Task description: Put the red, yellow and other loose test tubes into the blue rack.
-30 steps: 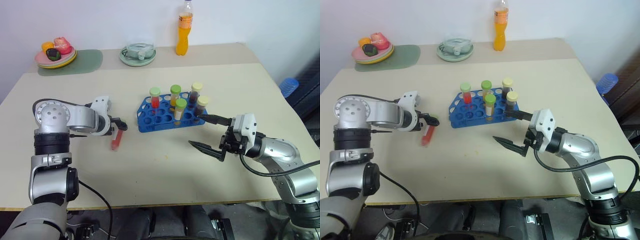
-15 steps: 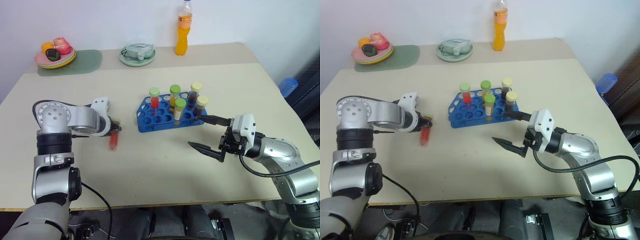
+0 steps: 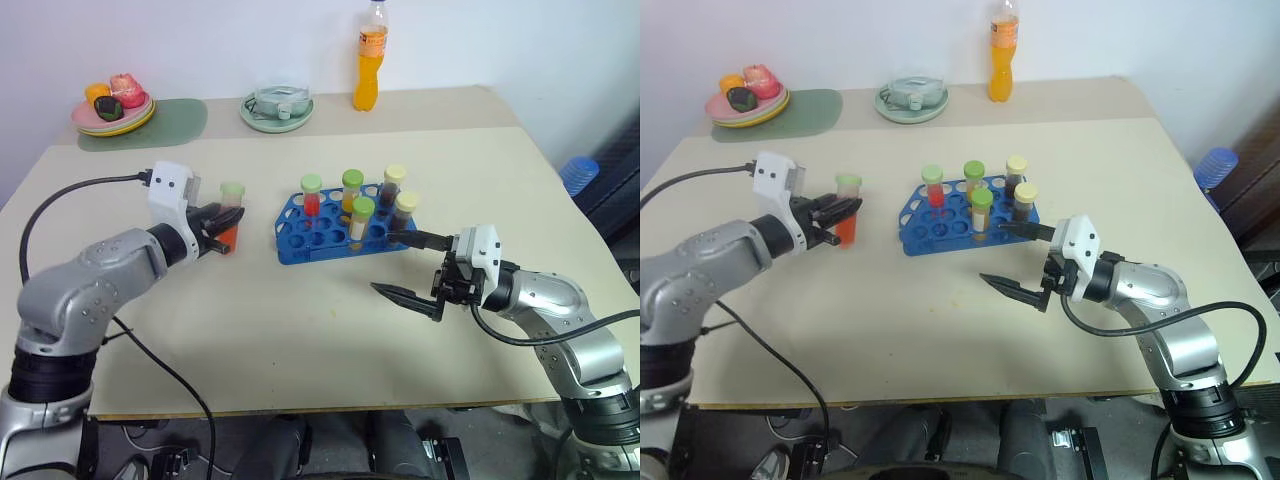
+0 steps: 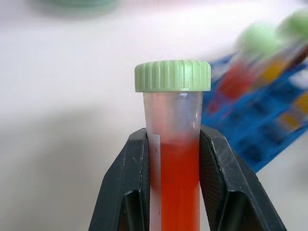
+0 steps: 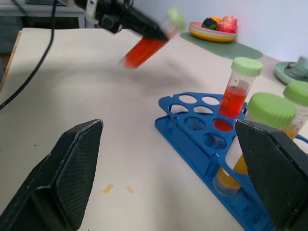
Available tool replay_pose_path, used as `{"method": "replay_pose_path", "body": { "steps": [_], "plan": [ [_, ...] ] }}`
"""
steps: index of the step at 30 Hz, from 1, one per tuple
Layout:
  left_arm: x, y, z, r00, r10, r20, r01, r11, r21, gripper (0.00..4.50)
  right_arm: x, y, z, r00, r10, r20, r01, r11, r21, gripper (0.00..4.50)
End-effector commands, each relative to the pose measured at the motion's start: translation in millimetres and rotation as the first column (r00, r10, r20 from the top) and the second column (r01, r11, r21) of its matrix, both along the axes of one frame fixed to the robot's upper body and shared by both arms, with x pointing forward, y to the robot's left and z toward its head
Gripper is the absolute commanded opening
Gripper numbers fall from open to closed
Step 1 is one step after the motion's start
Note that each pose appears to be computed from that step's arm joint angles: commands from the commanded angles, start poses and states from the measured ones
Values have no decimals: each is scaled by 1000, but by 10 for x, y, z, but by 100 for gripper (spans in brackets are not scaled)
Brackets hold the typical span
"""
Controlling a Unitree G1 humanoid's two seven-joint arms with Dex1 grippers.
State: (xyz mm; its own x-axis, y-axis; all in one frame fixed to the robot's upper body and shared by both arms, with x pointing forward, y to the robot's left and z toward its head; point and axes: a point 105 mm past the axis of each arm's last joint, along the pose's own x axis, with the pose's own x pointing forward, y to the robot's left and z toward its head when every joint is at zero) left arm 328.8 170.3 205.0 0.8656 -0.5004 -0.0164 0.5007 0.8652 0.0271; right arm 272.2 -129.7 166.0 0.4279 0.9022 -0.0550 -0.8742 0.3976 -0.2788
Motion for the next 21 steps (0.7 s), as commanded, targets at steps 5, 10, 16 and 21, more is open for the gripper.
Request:
{"method": "replay_pose_path", "body": {
  "steps": [5, 10, 16, 21],
  "plan": [
    [-191, -356, 141, 896, -173, 409, 171, 984, 42, 96, 7, -96, 30, 998, -46, 42, 46, 999, 9, 450],
    [-134, -513, 30, 843, -202, 499, 215, 976, 31, 96, -30, -184, 6, 995, -97, 35, 97, 995, 2, 450],
    [-25, -674, -152, 830, -226, 510, 248, 969, 25, 96, -83, -304, -13, 985, -170, -3, 170, 985, 5, 450],
    [68, -828, -176, 810, -233, 537, 287, 958, -17, 96, -140, -406, -63, 969, -240, -60, 241, 971, 4, 450]
  ]
}}
